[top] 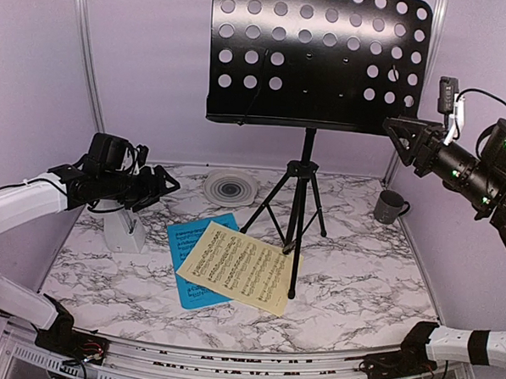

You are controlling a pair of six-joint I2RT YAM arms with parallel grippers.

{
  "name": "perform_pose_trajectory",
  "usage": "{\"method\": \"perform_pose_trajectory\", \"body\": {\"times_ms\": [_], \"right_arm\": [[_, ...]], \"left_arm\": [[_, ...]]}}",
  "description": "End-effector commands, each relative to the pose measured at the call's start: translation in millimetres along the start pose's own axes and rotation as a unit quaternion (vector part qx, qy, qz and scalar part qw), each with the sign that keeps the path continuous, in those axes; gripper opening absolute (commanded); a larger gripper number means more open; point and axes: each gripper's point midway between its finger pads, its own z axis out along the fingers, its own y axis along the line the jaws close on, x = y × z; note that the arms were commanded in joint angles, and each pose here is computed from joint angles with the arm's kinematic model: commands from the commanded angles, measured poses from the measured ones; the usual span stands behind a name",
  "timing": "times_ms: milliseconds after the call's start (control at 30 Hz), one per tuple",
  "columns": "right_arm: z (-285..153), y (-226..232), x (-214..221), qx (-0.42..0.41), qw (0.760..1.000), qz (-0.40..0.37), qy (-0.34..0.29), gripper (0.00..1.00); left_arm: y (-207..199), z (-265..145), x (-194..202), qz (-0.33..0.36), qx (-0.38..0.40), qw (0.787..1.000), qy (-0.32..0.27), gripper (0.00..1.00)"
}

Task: Pack up the instrument practice props
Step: Adjust the sheet music.

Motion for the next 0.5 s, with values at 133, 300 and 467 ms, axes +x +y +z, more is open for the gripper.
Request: {"method": "perform_pose_trajectory", "body": {"times_ms": [133,300,467], "right_arm": [[7,43,50,-0.133,0.989,0.027,0.064,0.49],[8,73,104,-0.194,0.974,0.032,0.114,0.48],[11,108,156,-0.25,0.953,0.035,0.166,0.48]], "left_arm": [[-23,-2,43,0.106,-0.025,0.993,0.034,0.83],[-15,15,101,0.11,-0.054,0.989,0.085,0.81],[12,37,117,0.139,-0.106,0.979,0.109,0.77]]}}
